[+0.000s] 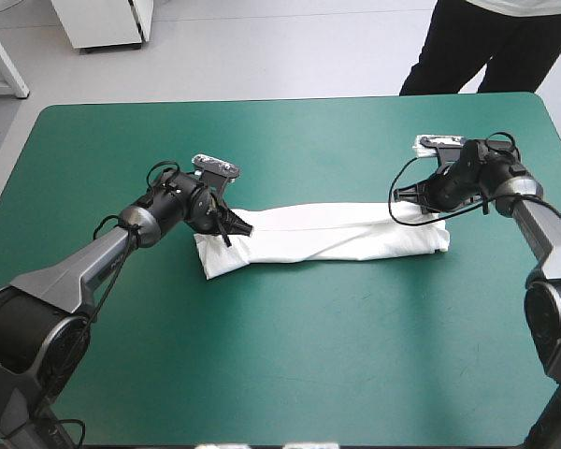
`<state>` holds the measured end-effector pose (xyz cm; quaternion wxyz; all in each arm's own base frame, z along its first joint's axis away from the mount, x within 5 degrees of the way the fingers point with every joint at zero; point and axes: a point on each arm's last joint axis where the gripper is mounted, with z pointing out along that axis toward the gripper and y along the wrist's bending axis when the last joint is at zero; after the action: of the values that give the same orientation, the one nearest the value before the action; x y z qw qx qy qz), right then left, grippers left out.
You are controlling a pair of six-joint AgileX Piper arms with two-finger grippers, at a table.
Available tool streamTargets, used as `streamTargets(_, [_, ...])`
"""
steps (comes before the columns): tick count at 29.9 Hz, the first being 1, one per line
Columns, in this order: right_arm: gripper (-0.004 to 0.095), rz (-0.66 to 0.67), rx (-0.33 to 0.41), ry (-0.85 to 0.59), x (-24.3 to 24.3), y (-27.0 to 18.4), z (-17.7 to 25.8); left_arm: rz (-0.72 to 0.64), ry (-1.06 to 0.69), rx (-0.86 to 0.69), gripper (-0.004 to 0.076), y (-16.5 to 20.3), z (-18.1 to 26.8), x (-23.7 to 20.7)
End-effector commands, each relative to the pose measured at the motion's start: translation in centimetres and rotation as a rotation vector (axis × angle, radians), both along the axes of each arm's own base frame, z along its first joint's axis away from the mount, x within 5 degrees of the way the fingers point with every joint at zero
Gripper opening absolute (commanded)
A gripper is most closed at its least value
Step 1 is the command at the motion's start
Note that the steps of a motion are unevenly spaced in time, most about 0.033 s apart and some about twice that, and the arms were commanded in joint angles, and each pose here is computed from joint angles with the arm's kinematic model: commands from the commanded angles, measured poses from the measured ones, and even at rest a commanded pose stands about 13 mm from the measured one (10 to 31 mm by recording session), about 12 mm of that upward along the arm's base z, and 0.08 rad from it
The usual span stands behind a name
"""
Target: Fold the cloth
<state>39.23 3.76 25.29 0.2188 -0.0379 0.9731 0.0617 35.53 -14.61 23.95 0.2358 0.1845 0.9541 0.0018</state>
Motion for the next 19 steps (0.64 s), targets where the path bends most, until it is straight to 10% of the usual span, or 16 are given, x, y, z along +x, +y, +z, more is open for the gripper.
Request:
streamTargets(1, [0.0065, 0.036, 0.007, -0.084, 0.0, -0.2, 2.6, 0.002, -0.11, -0.047, -0.0009, 0.0, 3.0, 0.3])
streamTargets(9, [0.0576, 0.055, 0.023, -0.06, -0.7, -0.1, 4.9, -0.025, -0.044, 0.036, 0.0216, 0.4, 4.3, 0.0])
streamTargets(19, [0.0594, 0.038, -0.046, -0.223, -6.1, -1.0, 12.8, 0.007, -0.054, 0.017, 0.0385, 1.9, 11.1, -3.6])
